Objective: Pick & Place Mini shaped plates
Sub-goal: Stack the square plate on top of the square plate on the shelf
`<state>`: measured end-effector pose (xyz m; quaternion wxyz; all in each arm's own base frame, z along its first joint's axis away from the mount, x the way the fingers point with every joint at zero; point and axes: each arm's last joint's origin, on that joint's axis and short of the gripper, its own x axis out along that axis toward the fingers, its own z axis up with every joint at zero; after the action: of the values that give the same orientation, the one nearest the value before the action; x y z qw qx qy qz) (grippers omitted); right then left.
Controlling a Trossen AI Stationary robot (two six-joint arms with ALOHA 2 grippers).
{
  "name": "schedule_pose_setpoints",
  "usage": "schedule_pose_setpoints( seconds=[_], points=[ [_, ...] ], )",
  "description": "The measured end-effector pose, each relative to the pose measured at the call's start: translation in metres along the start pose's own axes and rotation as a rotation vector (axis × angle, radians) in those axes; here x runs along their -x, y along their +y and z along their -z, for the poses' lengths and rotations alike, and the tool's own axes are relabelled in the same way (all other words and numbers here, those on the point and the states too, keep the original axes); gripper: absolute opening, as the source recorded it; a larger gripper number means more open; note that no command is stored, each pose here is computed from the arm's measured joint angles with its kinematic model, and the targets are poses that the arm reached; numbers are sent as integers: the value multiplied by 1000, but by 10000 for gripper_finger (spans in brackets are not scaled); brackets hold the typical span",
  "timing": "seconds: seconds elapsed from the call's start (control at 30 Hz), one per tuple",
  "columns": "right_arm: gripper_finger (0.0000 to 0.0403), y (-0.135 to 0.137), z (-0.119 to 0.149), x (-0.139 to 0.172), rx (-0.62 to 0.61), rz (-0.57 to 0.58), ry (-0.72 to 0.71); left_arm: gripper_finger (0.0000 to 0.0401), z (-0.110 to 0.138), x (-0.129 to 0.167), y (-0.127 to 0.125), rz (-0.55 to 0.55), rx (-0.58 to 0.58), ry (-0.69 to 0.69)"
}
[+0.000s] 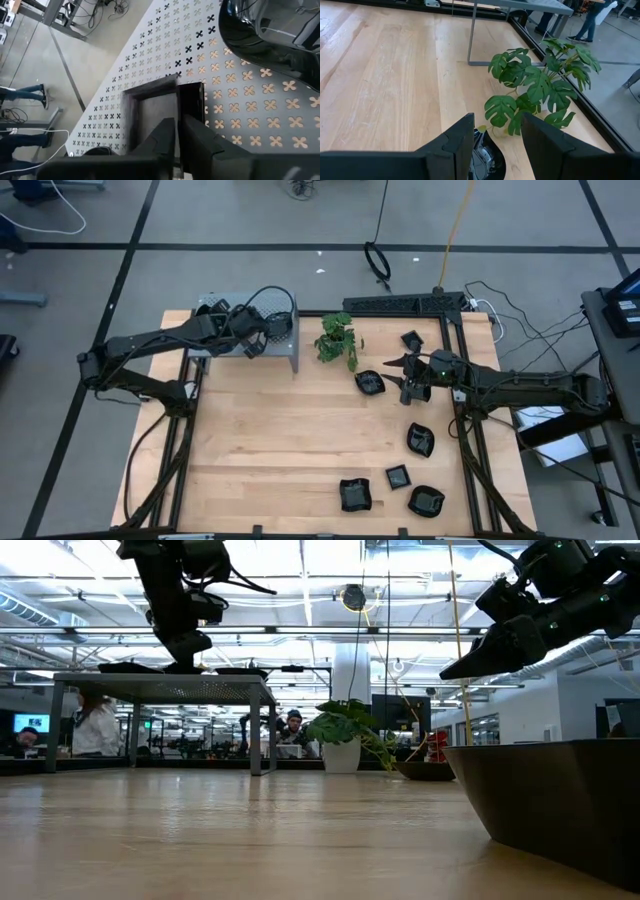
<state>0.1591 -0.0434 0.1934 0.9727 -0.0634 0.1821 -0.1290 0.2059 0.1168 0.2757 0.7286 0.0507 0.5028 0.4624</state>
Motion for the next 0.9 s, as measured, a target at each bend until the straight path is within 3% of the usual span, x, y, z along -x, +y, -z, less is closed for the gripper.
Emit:
schedule_pose_setpoints(
  seconds=[0.4,0.57,0.77,0.9],
  points=[
    [153,0,0,0,6,0,0,142,-1,6,-8,18,-46,-26],
    [153,0,0,0,7,0,0,149,-2,13,-17,28,-92,-70],
    [153,0,0,0,7,0,0,150,-2,18,-18,-112,-136,-89],
    [153,0,0,0,7,-1,0,150,-2,18,-17,-137,-126,-92]
  ],
)
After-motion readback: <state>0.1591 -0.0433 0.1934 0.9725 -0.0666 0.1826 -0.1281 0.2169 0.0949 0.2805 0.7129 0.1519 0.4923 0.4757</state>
